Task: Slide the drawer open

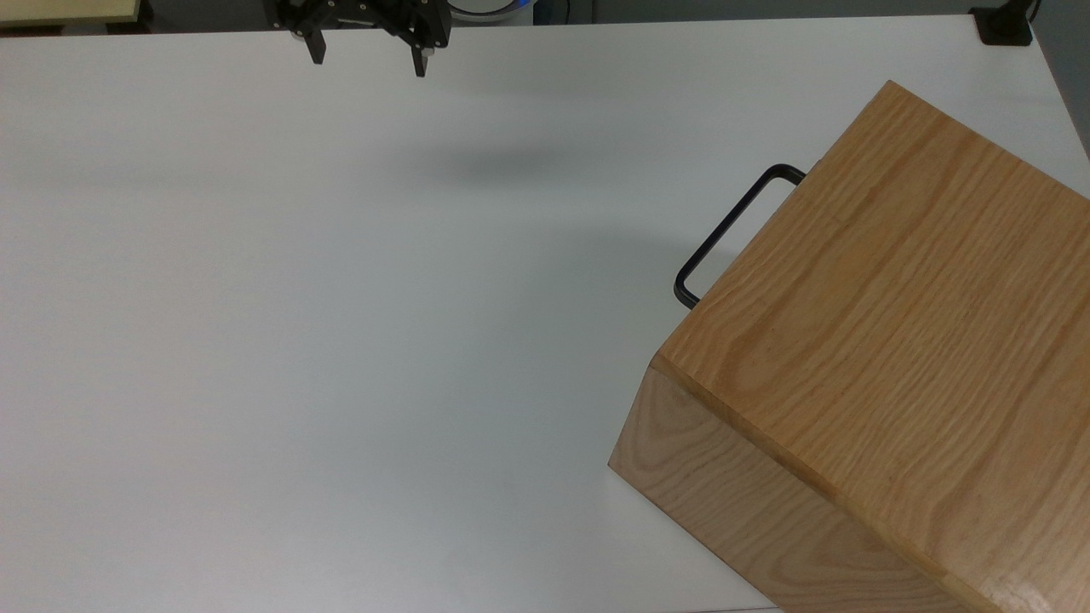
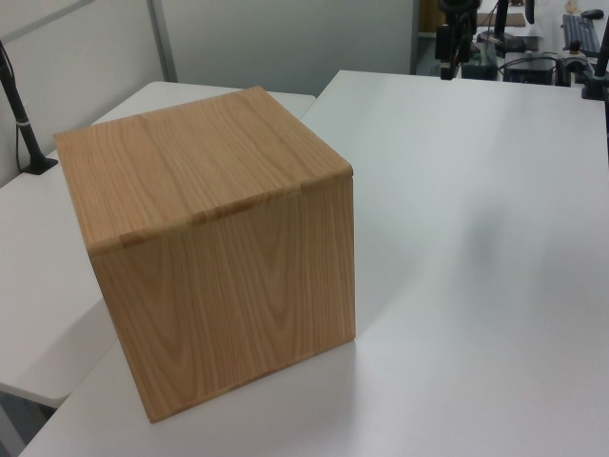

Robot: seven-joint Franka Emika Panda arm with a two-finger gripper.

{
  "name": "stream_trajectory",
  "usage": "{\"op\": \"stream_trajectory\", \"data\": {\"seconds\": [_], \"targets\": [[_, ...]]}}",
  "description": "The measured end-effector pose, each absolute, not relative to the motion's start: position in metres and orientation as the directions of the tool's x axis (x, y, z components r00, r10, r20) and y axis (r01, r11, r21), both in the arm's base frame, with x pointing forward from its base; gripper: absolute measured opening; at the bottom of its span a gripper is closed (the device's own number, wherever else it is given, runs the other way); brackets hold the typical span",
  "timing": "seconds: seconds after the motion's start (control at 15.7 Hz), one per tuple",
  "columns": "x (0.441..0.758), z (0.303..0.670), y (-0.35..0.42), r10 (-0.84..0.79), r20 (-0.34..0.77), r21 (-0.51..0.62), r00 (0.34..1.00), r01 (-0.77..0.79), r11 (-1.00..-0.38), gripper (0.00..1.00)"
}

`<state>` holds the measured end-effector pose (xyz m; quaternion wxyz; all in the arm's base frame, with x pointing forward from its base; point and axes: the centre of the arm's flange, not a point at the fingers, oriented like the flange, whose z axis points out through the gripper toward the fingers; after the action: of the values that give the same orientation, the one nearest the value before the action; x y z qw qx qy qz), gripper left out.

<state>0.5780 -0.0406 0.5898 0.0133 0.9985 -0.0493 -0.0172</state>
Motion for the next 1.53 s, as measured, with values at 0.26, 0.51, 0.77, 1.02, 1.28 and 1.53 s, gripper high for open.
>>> {"op": "stream_trajectory", "data": {"seconds": [0.26,0.51,0.77,1.02,1.28,1.53], "targets": [[0.581,0.592,-0.03,-0.082,-0.019,0.025,0.996,-0.081,-0.996,1.0],[0.587,0.596,0.023,-0.165,-0.007,-0.023,0.986,-0.165,-0.986,1.0],[0.609,0.587,0.094,-0.371,0.075,-0.107,0.926,-0.362,-0.926,1.0],[0.628,0.573,0.127,-0.522,0.018,-0.231,0.853,-0.504,-0.832,1.0],[0.647,0.567,0.158,-0.577,0.005,-0.386,0.817,-0.531,-0.755,0.98],[0.659,0.549,0.185,-0.605,0.033,-0.431,0.796,-0.535,-0.727,0.93]]}}
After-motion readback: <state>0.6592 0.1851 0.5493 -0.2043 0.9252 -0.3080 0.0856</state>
